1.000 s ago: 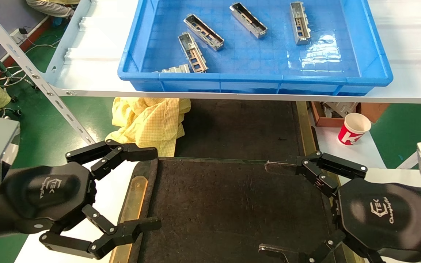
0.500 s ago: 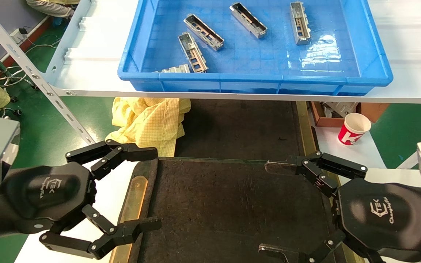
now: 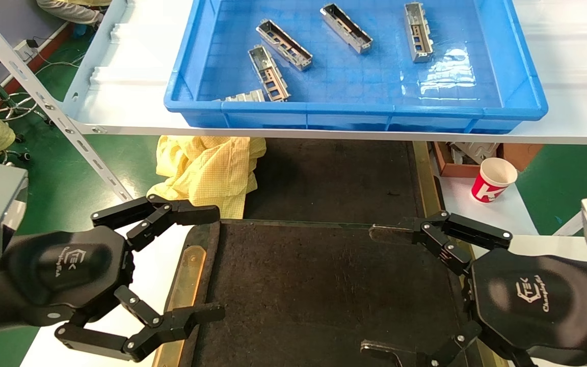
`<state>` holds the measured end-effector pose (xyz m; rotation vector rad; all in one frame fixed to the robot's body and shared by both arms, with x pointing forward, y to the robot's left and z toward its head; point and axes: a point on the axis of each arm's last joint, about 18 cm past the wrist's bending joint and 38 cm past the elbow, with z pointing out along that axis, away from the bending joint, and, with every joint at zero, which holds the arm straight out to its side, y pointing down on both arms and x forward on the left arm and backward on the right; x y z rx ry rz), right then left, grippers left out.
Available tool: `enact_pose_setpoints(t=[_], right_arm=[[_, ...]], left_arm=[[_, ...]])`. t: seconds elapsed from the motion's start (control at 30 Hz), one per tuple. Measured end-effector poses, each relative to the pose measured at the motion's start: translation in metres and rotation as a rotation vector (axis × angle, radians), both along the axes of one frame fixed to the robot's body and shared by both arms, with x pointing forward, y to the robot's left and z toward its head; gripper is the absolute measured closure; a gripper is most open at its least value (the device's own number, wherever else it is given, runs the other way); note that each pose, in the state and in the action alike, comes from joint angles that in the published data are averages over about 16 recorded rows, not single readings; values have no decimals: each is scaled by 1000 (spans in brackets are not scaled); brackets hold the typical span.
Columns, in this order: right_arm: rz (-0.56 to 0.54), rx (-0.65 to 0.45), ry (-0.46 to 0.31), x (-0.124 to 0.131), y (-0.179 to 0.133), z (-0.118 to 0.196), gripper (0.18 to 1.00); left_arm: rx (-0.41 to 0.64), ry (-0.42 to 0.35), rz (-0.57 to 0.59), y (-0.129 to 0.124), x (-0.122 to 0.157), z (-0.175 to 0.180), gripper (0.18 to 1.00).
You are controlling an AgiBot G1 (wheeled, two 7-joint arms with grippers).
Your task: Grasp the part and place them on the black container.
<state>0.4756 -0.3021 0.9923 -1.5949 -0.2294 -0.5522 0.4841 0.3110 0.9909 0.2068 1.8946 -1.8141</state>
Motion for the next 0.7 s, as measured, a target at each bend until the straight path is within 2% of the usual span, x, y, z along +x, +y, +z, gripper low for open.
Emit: enact_pose_setpoints(t=[0.37, 0.57, 0.7], right_arm=[[0, 0, 0, 0, 0, 0, 178], [0, 0, 0, 0, 0, 0, 178], [0, 0, 0, 0, 0, 0, 178]], left_arm=[[0, 0, 0, 0, 0, 0, 216], [0, 0, 0, 0, 0, 0, 271], [0, 0, 0, 0, 0, 0, 338]])
